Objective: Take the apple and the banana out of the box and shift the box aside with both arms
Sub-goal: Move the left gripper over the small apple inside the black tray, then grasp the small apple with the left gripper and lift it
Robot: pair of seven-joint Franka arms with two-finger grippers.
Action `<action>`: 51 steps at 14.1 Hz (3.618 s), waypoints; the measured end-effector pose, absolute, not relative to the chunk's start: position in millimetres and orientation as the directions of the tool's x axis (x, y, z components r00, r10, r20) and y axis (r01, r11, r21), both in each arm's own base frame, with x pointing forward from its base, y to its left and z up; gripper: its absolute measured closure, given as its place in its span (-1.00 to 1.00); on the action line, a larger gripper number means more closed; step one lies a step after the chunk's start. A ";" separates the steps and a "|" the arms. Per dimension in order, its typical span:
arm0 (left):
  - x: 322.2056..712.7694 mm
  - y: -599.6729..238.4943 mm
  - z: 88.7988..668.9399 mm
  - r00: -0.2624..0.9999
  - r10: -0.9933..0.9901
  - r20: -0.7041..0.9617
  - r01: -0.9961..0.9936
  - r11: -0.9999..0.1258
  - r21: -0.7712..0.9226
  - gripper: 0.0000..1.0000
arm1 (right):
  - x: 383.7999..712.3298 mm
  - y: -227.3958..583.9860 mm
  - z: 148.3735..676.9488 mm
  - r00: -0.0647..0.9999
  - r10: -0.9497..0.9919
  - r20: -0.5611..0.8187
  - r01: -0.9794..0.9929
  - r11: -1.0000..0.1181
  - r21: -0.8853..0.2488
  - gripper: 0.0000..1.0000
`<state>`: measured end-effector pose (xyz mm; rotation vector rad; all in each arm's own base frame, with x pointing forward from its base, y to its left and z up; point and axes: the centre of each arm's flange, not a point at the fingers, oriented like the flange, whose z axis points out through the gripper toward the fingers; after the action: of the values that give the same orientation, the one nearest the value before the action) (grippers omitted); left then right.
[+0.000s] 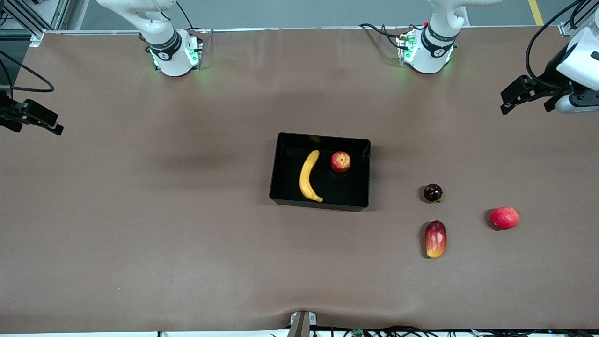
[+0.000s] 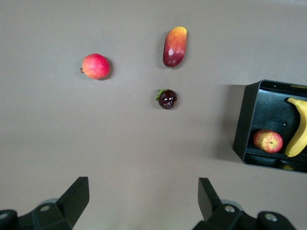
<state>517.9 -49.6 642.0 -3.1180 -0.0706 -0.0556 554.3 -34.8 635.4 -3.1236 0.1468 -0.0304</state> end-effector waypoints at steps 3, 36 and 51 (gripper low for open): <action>518.5 -49.6 641.1 0.998 0.045 0.034 0.046 -0.999 -0.022 -1.00 | 554.3 -34.8 635.4 0.995 -0.094 0.019 -0.094 -0.995 -0.015 -1.00; 489.2 -393.5 255.5 0.993 0.096 -0.064 0.097 -0.995 0.004 -1.00 | 555.8 -36.6 632.9 0.995 -0.097 0.015 -0.097 -0.995 -0.015 -1.00; 493.8 -396.4 224.5 0.989 0.136 -0.066 0.136 -0.991 0.001 -0.36 | 556.2 -36.6 632.1 0.995 -0.097 0.014 -0.097 -0.995 -0.015 -1.00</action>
<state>493.8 -396.4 224.5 -3.1383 -0.2149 0.1034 556.2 -36.6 632.1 -3.1234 0.1517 -0.0229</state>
